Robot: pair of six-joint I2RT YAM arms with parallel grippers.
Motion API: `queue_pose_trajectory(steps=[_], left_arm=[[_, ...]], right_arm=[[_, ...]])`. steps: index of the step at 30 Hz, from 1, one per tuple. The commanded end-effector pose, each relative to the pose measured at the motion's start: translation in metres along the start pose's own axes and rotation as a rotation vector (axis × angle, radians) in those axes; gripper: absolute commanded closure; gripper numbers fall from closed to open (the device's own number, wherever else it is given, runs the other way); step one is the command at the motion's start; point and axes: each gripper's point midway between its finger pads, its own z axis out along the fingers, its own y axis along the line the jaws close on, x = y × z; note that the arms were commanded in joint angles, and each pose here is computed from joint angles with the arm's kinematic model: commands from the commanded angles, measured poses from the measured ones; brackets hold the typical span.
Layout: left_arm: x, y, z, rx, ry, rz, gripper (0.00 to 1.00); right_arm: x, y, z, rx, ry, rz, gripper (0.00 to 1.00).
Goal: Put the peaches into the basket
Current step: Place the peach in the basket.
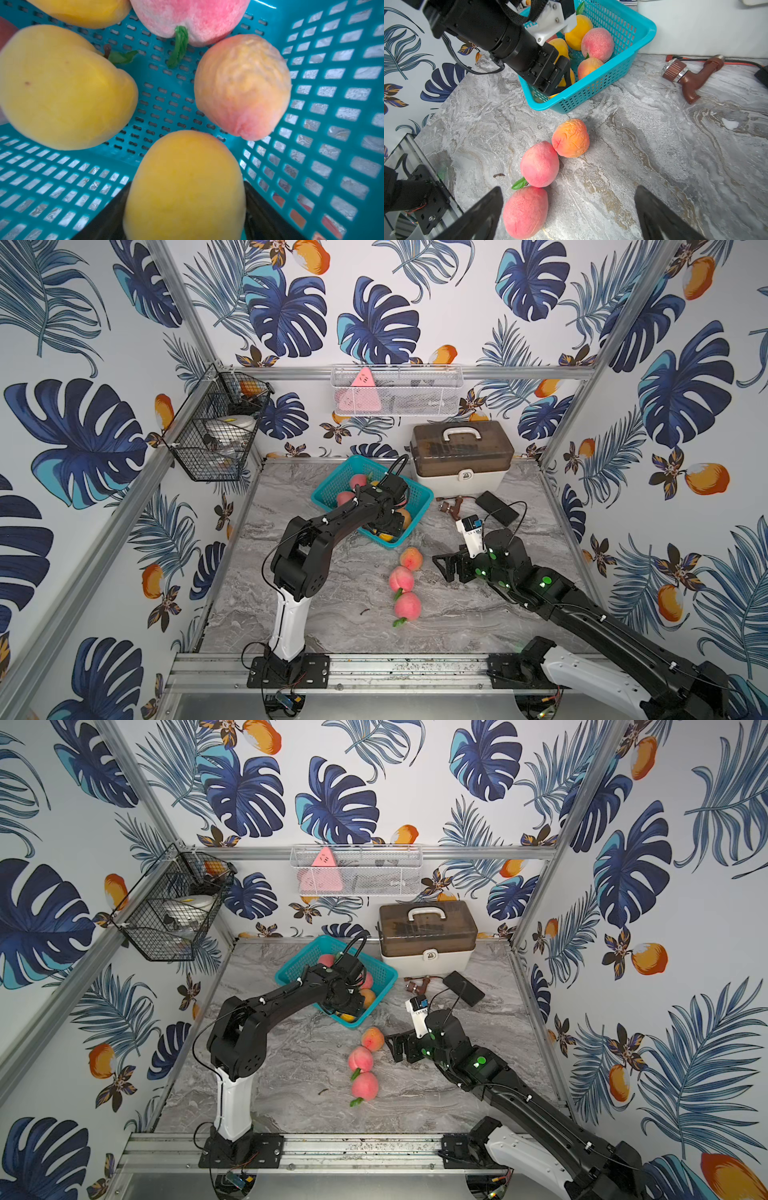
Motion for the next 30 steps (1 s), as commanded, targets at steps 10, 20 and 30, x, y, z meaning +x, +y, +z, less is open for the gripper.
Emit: queue_pose_trajectory(steps=[10,20,30], left_arm=[[0.003,0.001,0.003,0.000,0.011,-0.005,0.17],[0.000,0.001,-0.009,0.008,-0.017,-0.018,0.16],[0.007,0.000,-0.034,0.055,-0.044,-0.048,0.16]], right_arm=[[0.003,-0.003,0.001,0.009,0.011,-0.004,0.00],[0.004,0.001,0.002,-0.016,0.016,0.002,0.00],[0.005,0.005,0.006,-0.040,0.042,0.006,0.00]])
